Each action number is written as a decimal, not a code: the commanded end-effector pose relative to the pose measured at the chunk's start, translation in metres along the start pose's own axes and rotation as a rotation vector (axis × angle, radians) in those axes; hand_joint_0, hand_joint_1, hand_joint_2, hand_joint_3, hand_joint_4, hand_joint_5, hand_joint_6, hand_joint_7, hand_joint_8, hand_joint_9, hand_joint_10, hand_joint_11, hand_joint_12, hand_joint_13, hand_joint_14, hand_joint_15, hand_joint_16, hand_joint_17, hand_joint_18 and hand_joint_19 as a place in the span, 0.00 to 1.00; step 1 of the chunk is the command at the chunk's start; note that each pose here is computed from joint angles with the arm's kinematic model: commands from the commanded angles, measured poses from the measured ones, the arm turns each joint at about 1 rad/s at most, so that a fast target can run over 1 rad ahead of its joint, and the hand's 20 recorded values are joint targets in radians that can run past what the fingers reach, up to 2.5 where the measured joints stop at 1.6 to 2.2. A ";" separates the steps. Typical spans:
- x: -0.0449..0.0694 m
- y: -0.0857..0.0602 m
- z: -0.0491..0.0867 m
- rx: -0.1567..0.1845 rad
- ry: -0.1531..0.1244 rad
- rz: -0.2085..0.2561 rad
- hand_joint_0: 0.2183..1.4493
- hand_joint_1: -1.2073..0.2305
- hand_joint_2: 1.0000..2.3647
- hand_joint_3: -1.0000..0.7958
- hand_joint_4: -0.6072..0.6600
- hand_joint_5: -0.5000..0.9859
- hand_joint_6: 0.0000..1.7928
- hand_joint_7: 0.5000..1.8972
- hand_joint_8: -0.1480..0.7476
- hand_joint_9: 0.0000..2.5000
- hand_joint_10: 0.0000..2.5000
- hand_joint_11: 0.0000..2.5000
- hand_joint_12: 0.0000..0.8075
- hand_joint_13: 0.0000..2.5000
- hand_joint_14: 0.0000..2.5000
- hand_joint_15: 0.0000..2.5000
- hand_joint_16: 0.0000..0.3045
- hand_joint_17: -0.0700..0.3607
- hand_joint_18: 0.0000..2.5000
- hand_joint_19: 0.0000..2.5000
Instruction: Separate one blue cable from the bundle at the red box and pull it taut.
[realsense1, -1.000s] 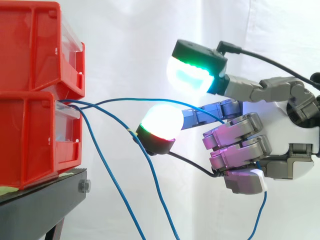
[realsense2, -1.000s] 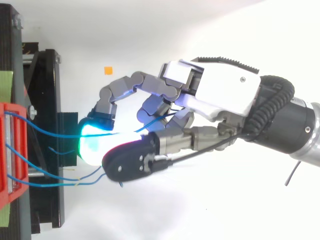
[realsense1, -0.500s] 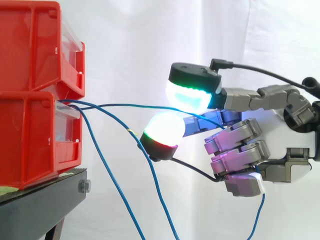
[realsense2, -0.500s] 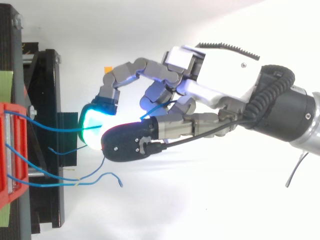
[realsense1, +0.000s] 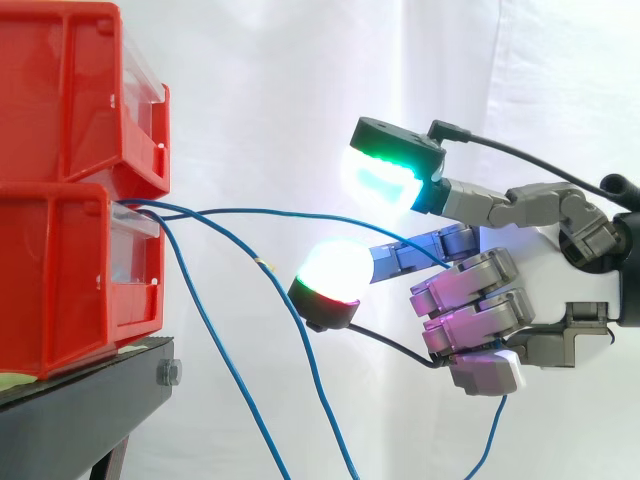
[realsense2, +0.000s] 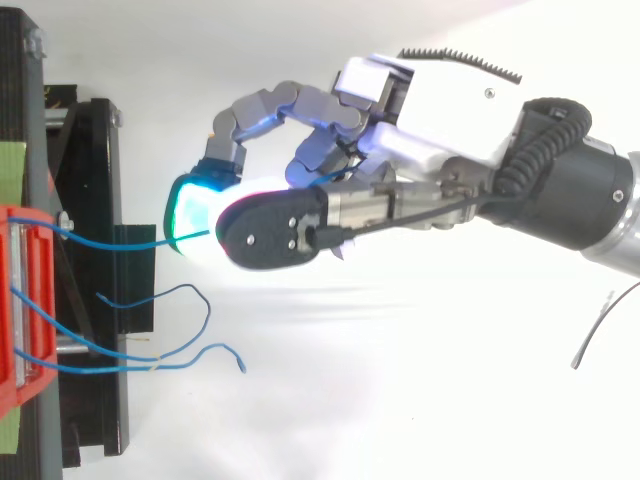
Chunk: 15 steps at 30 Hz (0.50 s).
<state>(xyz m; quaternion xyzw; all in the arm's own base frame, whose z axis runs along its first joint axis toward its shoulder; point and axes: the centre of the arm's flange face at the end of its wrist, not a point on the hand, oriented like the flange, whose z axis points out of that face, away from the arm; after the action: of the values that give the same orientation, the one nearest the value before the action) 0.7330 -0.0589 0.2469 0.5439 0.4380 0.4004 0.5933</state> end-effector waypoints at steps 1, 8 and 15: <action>-0.005 -0.001 0.001 0.001 0.001 -0.001 0.29 0.57 0.00 0.28 0.66 0.19 0.47 0.33 0.82 0.48 1.00 1.00 0.65 0.69 1.00 0.59 0.52 0.44 0.85 0.25; -0.012 -0.001 0.003 0.002 -0.011 0.002 0.31 0.44 0.01 0.37 0.66 0.19 0.47 0.37 0.82 0.50 1.00 1.00 0.64 0.68 1.00 0.59 0.51 0.43 0.85 0.25; -0.021 -0.002 0.004 0.006 -0.023 0.008 0.31 0.35 0.01 0.43 0.66 0.19 0.48 0.35 0.79 0.50 1.00 1.00 0.62 0.69 1.00 0.58 0.53 0.45 0.87 0.26</action>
<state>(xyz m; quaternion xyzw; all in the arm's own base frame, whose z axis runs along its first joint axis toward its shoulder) 0.7313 -0.0773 0.2464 0.5500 0.4313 0.3970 0.5948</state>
